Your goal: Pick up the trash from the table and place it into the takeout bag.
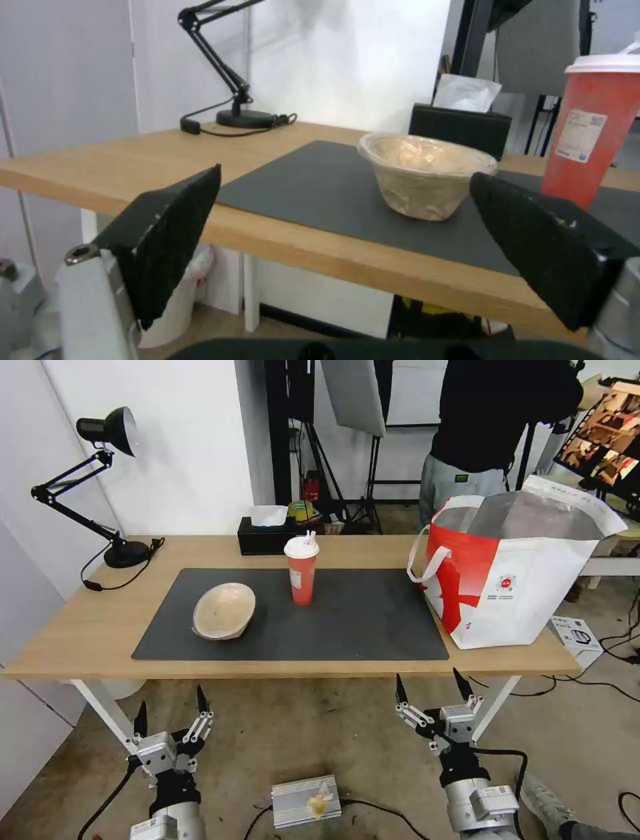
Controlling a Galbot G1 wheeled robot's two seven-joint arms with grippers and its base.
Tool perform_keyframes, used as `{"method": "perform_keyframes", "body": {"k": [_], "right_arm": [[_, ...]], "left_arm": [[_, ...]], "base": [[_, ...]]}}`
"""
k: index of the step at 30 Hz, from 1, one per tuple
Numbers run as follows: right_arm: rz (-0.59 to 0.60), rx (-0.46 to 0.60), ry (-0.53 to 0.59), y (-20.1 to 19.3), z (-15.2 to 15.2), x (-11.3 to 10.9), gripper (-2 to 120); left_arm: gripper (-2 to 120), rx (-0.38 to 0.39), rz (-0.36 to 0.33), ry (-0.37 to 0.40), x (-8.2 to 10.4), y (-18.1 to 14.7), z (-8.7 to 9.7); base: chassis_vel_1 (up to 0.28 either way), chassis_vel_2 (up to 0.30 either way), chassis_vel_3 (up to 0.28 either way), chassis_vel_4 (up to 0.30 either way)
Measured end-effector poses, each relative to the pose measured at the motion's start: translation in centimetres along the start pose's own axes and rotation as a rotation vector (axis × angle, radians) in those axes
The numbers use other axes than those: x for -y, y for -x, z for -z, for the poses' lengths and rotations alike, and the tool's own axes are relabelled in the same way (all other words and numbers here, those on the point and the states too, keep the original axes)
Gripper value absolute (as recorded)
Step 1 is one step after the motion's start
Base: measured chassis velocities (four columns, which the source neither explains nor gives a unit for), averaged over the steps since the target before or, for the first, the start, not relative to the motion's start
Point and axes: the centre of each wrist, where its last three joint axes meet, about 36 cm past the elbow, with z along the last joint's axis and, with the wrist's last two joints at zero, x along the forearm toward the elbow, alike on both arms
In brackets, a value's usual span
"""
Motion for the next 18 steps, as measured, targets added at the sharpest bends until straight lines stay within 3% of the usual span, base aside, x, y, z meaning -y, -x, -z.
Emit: {"method": "perform_keyframes", "body": {"k": [3,5,7,9,11,14,18], "right_arm": [[0.026,0.026,0.033,0.4,0.2,0.1,100],[0.133,0.115,0.134,1.7,1.1,0.5,100],[0.164,0.138,0.149,2.1,1.4,0.6,100],[0.31,0.216,0.206,4.1,2.8,1.4,100],[0.348,0.227,0.221,4.5,3.2,1.6,100],[0.537,0.232,0.317,6.5,4.7,2.5,100],[0.631,0.214,0.337,7.9,4.7,2.9,100]], "left_arm": [[100,0.0,0.0,0.0,0.0,0.0,0.0],[100,0.001,0.0,0.001,0.0,0.0,0.1],[100,0.002,0.0,0.001,-0.1,0.0,0.1],[100,0.006,0.002,0.001,-0.1,0.0,0.2],[100,0.006,0.002,0.0,-0.1,0.0,0.3],[100,0.003,-0.001,-0.008,0.0,-0.1,0.5],[100,0.002,-0.001,-0.007,0.0,-0.1,0.4]], "base": [[0.0,0.0,0.0,0.0],[0.0,0.0,0.0,0.0],[0.0,0.0,0.0,0.0],[0.0,0.0,0.0,0.0],[0.0,0.0,0.0,0.0],[0.0,0.0,0.0,0.0],[0.0,0.0,0.0,0.0]]}}
